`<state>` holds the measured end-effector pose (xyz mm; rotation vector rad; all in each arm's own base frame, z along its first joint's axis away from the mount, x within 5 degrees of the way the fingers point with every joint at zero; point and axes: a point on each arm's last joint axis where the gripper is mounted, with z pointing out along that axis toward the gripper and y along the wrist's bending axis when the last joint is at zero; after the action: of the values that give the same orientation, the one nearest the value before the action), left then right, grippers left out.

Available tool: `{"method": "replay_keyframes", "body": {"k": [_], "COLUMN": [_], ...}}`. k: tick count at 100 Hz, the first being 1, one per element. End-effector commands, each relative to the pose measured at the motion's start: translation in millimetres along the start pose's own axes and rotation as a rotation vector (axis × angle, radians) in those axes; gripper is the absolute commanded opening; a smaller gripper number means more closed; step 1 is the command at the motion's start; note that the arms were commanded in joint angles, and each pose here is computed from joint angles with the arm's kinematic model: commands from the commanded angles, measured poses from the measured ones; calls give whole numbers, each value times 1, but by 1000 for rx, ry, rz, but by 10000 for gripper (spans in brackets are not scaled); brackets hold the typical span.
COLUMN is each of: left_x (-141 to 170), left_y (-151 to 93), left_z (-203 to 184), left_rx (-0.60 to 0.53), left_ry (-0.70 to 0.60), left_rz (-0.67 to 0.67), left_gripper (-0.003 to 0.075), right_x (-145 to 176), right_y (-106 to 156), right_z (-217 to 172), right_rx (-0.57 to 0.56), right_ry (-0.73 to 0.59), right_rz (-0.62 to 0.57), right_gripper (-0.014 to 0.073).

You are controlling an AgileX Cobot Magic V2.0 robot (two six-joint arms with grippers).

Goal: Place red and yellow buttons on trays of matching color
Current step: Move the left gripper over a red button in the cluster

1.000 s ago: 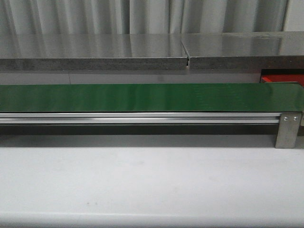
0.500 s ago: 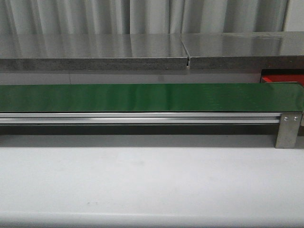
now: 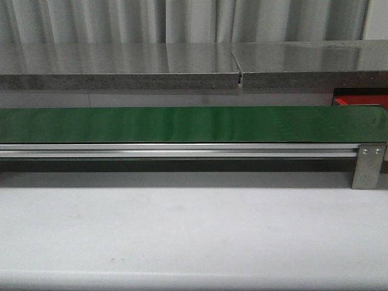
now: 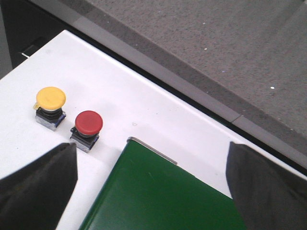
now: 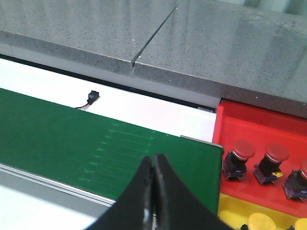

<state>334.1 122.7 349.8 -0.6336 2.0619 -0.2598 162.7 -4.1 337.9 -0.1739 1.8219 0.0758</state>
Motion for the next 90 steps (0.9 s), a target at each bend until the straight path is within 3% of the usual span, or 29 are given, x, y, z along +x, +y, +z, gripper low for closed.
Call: {"method": "replay_keyframes", "body": {"k": [1, 50, 90], "left_x": [-19, -15, -5], "left_y": [-3, 29, 48], "left_z": [6, 106, 145], "left_rx": [23, -7, -44], "left_ry": [-74, 55, 55], "left_rz": [-42, -101, -150], "left_gripper": [620, 620, 620], "right_x": [-12, -12, -12], "right_y": [-2, -2, -2], "right_z": [-4, -4, -4], "right_rx": [34, 34, 34], "right_ry": [-58, -59, -59], "right_rz": [4, 5, 5], "right_gripper": [-117, -117, -117]}}
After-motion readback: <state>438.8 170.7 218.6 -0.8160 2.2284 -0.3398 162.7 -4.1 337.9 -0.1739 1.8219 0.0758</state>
